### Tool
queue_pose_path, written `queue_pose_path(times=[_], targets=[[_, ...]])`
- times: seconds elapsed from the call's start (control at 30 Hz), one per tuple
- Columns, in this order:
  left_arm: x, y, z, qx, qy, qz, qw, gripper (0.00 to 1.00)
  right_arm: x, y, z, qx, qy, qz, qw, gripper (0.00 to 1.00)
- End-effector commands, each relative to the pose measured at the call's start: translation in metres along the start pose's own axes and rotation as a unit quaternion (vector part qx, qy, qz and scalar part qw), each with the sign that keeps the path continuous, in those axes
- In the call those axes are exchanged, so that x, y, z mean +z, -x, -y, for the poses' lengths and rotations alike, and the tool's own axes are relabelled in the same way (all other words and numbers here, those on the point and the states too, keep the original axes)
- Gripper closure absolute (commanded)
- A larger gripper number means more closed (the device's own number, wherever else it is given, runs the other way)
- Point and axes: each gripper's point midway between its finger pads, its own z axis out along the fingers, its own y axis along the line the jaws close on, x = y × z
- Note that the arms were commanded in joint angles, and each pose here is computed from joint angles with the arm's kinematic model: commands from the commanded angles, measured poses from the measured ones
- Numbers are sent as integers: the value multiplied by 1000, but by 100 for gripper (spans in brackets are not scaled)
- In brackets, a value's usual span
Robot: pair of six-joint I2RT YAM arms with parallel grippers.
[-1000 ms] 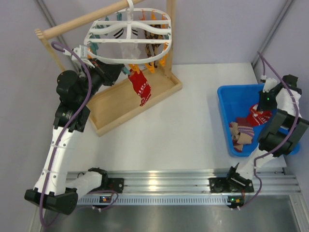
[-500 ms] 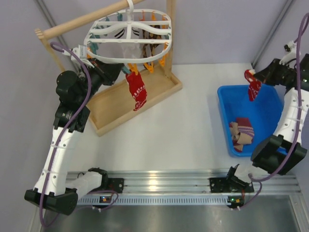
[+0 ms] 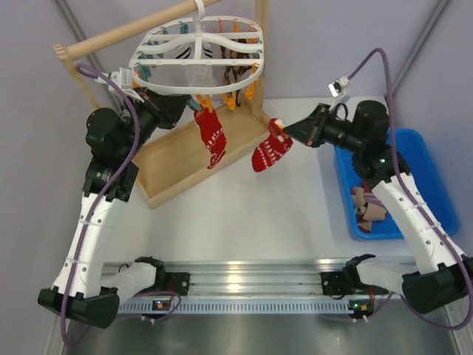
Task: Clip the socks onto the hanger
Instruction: Pick up the sock from the bin, then clamp the sock onto the hanger.
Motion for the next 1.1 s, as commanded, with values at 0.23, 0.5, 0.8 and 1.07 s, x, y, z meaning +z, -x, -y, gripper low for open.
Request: queue_pose_path(times=[0.23,0.5,0.8,1.07], targets=[[14,3,3,-6,-16,17,1000,100,73,-39,-116,34,117,-37,992,100],[22,-3,6,-12,-21,9,1000,100,89,-79,-169,70,172,-101,977,100],[23,-3,12,-11,-28,7,1000,100,121,-68,-181,99,172,-87,976,100],[19,-3,12,-5,-21,3,1000,100,149,-12,-140,94,108,6,990,100]])
